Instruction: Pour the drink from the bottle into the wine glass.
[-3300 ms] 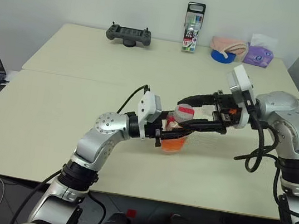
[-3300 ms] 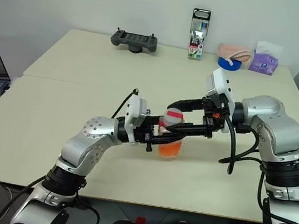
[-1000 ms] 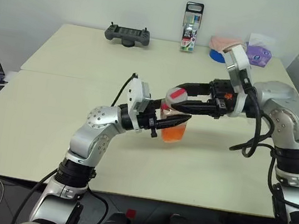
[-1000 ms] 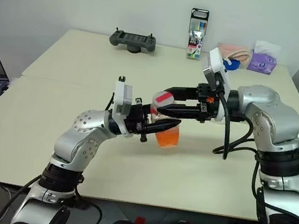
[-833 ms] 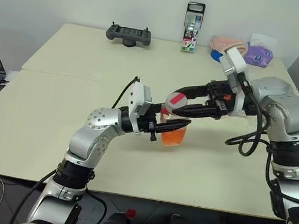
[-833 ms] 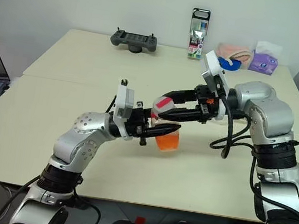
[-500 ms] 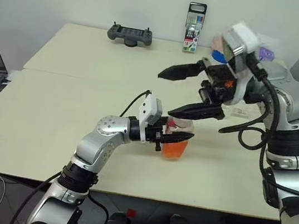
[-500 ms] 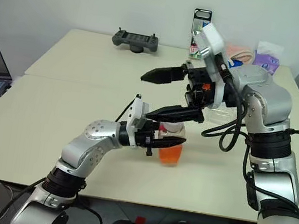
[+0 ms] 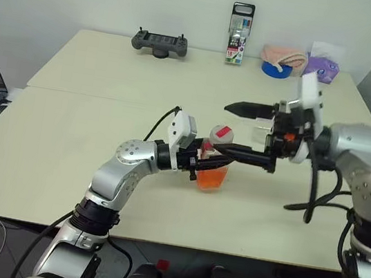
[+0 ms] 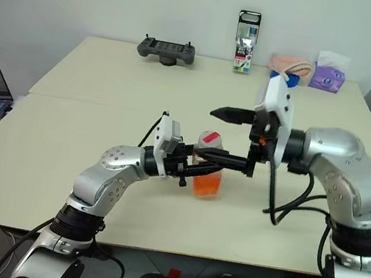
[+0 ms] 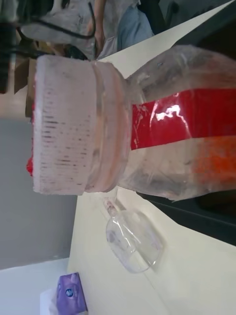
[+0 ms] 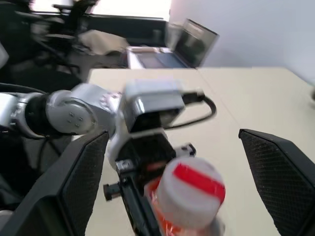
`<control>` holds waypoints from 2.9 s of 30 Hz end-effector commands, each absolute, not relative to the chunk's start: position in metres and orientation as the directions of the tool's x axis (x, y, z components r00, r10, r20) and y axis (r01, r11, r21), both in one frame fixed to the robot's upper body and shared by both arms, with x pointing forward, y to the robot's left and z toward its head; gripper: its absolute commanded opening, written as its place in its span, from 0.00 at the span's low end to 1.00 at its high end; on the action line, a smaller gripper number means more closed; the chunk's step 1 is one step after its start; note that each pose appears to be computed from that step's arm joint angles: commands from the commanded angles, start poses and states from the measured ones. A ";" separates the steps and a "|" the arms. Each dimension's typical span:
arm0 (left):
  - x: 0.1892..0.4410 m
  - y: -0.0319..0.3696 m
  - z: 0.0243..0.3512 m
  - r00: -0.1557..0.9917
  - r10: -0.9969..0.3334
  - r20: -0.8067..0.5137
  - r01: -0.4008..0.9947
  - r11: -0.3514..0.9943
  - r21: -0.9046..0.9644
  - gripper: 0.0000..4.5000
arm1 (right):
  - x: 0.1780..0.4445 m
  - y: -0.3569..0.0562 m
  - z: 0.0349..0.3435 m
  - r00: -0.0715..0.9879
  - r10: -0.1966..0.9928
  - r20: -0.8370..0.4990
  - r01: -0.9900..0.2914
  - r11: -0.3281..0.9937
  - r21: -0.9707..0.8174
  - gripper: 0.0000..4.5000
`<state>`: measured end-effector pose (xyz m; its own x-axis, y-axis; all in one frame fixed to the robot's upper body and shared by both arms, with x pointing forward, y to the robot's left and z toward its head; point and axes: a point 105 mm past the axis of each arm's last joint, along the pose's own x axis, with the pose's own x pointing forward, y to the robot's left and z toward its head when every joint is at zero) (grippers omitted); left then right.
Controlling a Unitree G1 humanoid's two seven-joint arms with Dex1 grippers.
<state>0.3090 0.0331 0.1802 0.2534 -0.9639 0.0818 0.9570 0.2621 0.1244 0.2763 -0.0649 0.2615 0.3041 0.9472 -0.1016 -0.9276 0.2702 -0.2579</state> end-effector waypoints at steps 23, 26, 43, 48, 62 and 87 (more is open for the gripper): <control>0.308 0.025 0.196 0.210 -0.963 0.171 0.951 0.242 0.194 0.39 | 0.277 -0.064 0.258 0.667 0.744 0.022 -0.737 0.664 -0.124 0.80; 0.310 0.025 0.195 0.222 -0.959 0.173 0.948 0.254 0.190 0.38 | 0.276 -0.064 0.260 0.656 0.755 0.021 -0.747 0.652 -0.129 0.56; 0.304 0.016 0.194 0.167 -0.978 0.126 0.957 0.192 0.217 0.38 | 0.328 -0.073 0.246 0.155 0.960 -0.234 -0.943 0.073 -0.324 0.40; 0.303 0.015 0.195 0.186 -0.973 0.138 0.947 0.215 0.238 0.38 | 0.325 -0.067 0.265 -0.065 0.970 -0.233 -0.936 -0.140 -0.323 0.40; 0.308 0.011 0.201 0.182 -0.971 0.153 0.943 0.216 0.253 0.38 | 0.317 -0.053 0.276 -0.198 0.943 -0.266 -0.911 -0.278 -0.306 0.70; 0.313 0.006 0.197 0.174 -0.972 0.159 0.949 0.208 0.237 0.38 | 0.289 -0.092 0.277 0.233 0.968 -0.091 -0.931 0.195 -0.309 1.00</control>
